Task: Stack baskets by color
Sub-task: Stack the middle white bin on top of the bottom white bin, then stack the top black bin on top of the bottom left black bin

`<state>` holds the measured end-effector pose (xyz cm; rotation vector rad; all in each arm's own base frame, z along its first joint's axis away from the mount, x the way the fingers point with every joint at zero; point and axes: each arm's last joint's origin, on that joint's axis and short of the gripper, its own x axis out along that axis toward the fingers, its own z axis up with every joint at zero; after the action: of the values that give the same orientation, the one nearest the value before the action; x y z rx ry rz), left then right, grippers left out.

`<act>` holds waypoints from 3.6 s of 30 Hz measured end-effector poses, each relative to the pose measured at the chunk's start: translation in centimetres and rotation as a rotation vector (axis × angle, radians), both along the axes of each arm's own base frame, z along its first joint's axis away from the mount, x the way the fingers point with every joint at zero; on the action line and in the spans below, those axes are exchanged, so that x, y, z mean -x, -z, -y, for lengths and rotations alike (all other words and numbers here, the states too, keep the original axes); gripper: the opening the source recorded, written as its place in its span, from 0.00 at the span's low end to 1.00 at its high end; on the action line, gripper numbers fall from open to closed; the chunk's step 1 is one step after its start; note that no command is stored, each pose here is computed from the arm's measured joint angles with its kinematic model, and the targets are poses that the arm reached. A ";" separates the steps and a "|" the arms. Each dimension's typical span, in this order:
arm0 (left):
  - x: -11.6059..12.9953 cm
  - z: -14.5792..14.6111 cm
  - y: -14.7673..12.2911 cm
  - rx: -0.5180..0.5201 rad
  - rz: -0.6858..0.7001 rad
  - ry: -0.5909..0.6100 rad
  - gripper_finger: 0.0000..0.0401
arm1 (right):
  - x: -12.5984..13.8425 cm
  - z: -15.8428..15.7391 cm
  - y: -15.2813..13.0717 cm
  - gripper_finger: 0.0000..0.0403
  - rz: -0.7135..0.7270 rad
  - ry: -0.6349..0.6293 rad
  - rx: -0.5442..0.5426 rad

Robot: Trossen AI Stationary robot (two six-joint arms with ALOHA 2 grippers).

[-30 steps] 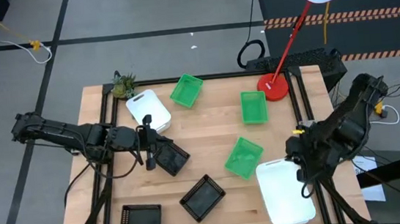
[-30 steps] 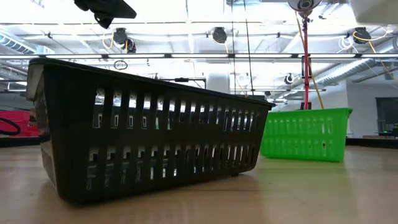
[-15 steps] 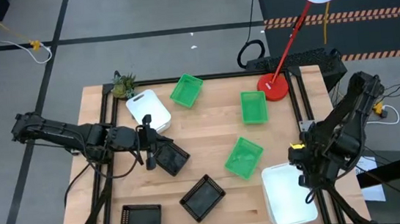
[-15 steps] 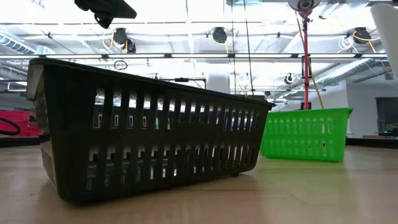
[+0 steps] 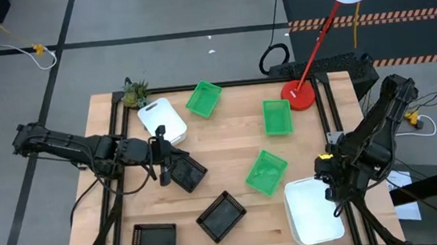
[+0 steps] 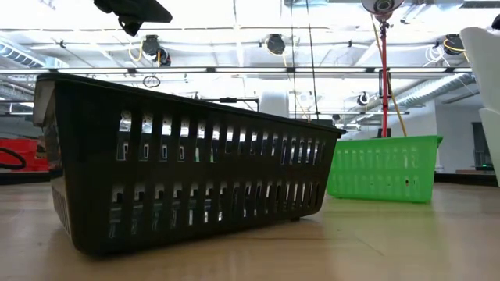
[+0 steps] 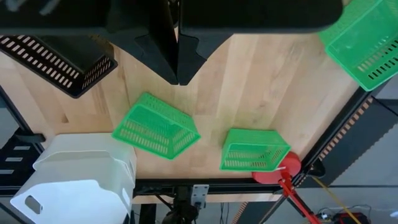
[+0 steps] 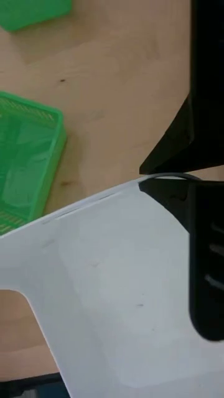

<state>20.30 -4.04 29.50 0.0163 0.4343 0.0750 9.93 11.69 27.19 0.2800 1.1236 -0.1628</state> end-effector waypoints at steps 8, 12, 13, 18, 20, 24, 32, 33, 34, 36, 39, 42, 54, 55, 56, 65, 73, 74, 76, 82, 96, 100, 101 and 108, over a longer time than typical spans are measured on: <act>0.0 0.0 0.0 0.003 0.000 -0.002 0.01 | 0.0 0.0 0.3 0.01 0.013 0.008 -0.027; 0.0 0.0 0.0 0.003 0.000 -0.002 0.01 | -0.2 -0.3 0.6 0.01 0.003 0.010 -0.010; 0.0 0.0 0.0 0.003 0.000 -0.001 0.01 | -0.2 -0.3 0.6 0.01 -0.001 0.014 -0.007; 0.0 0.0 0.0 0.003 0.000 -0.001 0.01 | -0.5 -0.8 1.1 0.01 -0.020 0.036 0.008; 0.0 0.0 0.0 0.003 0.000 -0.001 0.01 | -0.6 -0.9 1.2 0.01 -0.026 0.051 0.009; 0.0 0.0 0.0 0.004 0.000 -0.002 0.02 | -0.8 -1.1 1.5 0.01 -0.039 0.077 0.012; 0.0 0.0 0.0 0.004 0.000 -0.002 0.01 | -0.4 -1.9 1.9 0.01 -0.078 0.109 -0.009; 0.0 0.0 0.0 0.004 0.000 -0.002 0.01 | -0.2 -2.0 1.9 0.01 -0.078 0.114 -0.014; 0.0 0.0 0.0 0.004 0.000 -0.002 0.02 | -0.1 -2.0 1.9 0.01 -0.078 0.117 -0.018; 0.0 0.0 0.0 0.004 0.000 -0.002 0.03 | 0.0 -2.2 1.9 0.01 -0.078 0.134 -0.028; 0.0 0.0 0.0 0.005 0.000 -0.002 0.04 | 0.2 -2.3 2.1 0.01 -0.078 0.149 -0.037; 0.0 0.0 0.0 0.005 0.000 -0.002 0.02 | 0.3 -2.2 2.7 0.01 -0.083 0.167 -0.036; 0.0 0.0 0.0 0.006 0.000 -0.003 0.05 | 0.3 -2.2 4.1 0.30 -0.088 0.188 -0.052; 0.0 0.0 0.0 0.006 0.002 -0.003 0.05 | 0.3 -2.3 4.1 0.32 -0.098 0.186 -0.060; 0.0 0.0 0.0 0.007 0.005 -0.003 0.05 | 0.3 -2.3 4.1 0.34 -0.107 0.185 -0.066; -1.9 0.4 0.3 -0.012 0.059 0.011 0.05 | 0.2 -2.6 2.6 0.42 -0.100 0.200 -0.105; -4.1 1.0 1.3 -0.081 0.083 0.042 0.05 | -0.3 -2.6 1.2 0.42 0.054 0.191 -0.057; -4.2 1.0 1.3 -0.085 0.083 0.043 0.05 | -0.4 -2.6 1.1 0.42 0.075 0.185 -0.043; -4.3 1.1 1.2 -0.078 0.103 0.059 0.05 | -0.5 -2.5 1.0 0.42 0.116 0.175 -0.015; -4.4 1.1 1.0 -0.073 0.122 0.066 0.05 | -0.9 -2.2 0.7 0.42 0.299 0.159 0.120; -5.6 -0.4 2.0 -0.083 0.085 -0.005 0.05 | -2.0 -0.4 1.8 0.43 0.592 0.130 0.584; -6.2 -1.7 2.8 -0.088 0.048 -0.056 0.05 | -2.4 0.5 2.9 0.43 0.569 0.146 0.668; -6.4 -2.1 3.0 -0.084 0.037 -0.072 0.05 | -2.6 0.7 3.1 0.43 0.553 0.137 0.694; -7.7 -3.4 3.2 -0.039 -0.183 -0.166 0.05 | -3.7 1.8 3.3 0.42 0.439 0.074 0.823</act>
<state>28.00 -0.61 26.27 0.0252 0.6170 0.2465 13.62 9.85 23.87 -0.3665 0.5406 -0.5796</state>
